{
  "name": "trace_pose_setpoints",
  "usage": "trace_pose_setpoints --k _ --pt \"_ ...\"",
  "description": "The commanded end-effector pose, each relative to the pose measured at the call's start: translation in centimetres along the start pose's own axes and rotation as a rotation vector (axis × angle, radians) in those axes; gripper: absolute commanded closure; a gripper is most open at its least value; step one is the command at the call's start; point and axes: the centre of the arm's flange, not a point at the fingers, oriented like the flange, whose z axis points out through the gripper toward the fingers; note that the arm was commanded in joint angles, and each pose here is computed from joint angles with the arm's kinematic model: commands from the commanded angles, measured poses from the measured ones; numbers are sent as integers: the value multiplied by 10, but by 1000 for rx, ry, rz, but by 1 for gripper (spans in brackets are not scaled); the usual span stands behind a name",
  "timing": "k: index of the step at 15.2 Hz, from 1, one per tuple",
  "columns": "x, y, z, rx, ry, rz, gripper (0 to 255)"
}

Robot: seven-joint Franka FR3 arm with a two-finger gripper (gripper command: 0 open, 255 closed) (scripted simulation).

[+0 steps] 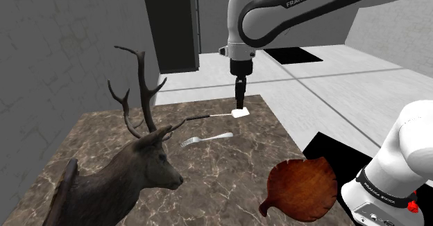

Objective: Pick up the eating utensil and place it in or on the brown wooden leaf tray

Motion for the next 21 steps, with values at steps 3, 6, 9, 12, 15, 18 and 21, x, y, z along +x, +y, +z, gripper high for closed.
trace_pose_setpoints --k 3,6,9,12,15,18,21 --pt "46 -12 28 14 -28 -99 0" --pt "79 -23 51 24 -49 -171 0" --pt "111 -37 74 34 -70 -244 0" --pt "130 -48 94 40 -83 -290 0" --pt "129 -48 110 40 -83 -290 0" --pt "127 -49 126 40 -83 -290 0" --pt "127 -49 129 40 -83 -290 0"
